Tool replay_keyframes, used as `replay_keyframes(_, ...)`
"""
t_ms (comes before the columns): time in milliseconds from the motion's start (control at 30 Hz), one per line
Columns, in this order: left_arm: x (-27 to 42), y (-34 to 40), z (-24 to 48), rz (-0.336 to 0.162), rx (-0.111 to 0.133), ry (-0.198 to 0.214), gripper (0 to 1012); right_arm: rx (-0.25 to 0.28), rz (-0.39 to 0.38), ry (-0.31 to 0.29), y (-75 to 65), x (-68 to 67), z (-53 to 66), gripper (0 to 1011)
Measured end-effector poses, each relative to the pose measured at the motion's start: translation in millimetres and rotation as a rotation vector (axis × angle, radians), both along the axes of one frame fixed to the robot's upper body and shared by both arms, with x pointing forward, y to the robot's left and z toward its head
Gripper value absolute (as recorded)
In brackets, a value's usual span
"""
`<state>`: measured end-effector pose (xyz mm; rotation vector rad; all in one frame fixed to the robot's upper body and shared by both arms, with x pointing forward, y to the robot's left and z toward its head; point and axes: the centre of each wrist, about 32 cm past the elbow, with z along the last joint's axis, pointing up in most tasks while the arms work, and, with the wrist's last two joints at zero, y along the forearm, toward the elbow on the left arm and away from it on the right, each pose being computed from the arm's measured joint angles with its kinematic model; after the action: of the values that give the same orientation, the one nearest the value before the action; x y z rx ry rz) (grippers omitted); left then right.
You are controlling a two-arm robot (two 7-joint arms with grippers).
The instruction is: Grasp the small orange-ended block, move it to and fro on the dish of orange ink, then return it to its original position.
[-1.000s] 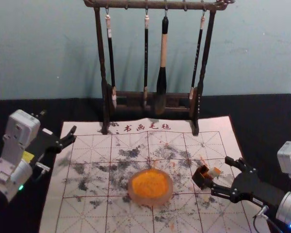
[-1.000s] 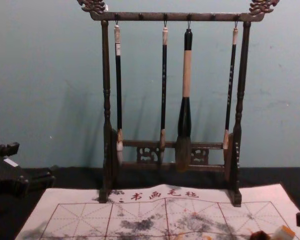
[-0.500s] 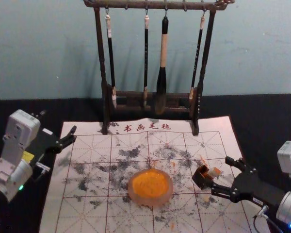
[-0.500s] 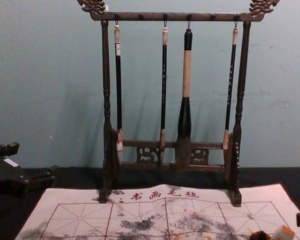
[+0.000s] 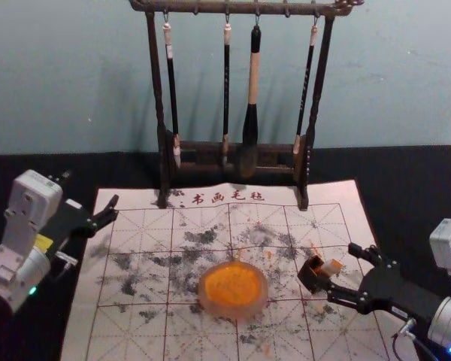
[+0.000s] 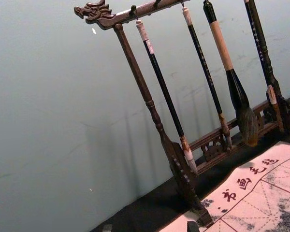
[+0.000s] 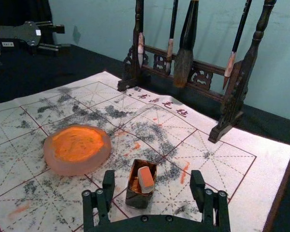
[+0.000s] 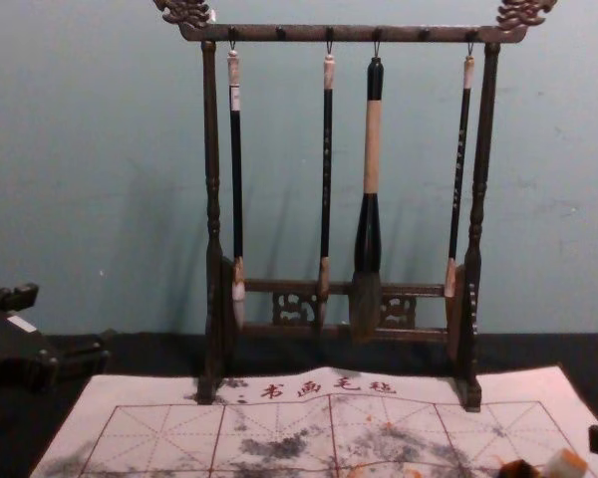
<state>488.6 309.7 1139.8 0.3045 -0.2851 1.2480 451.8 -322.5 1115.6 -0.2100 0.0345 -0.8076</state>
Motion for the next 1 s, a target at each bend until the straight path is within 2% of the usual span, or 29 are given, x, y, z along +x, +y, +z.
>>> replay_keyframes(267,0.0,0.0,0.0,0.000,0.000,0.000,1001,0.000,0.000,-0.001,0.1,0.0,0.0,797)
replay_keyframes(400,0.0,0.0,0.0,0.000,0.000,0.000,1001,0.000,0.000,-0.001,0.0,0.0,0.0,651)
replay_keyframes(433,0.0,0.0,0.0,0.000,0.000,0.000,1001,0.000,0.000,-0.001,0.0,0.0,0.0,651)
replay_keyframes(500,0.0,0.0,0.0,0.000,0.000,0.000,1001,0.000,0.000,-0.001,0.0,0.0,0.0,541)
replay_keyframes(667,0.0,0.0,0.0,0.000,0.000,0.000,1001,0.000,0.000,-0.001,0.1,0.0,0.0,449)
replay_keyframes(700,0.0,0.0,0.0,0.000,0.000,0.000,1001,0.000,0.000,-0.001,0.1,0.0,0.0,377)
replay_keyframes(833,0.0,0.0,0.0,0.000,0.000,0.000,1001,0.000,0.000,-0.001,0.0,0.0,0.0,255)
replay_keyframes(867,0.0,0.0,0.0,0.000,0.000,0.000,1001,0.000,0.000,-0.001,0.0,0.0,0.0,199)
replay_keyframes(1000,0.0,0.0,0.0,0.000,0.000,0.000,1001,0.000,0.000,-0.001,0.1,0.0,0.0,131)
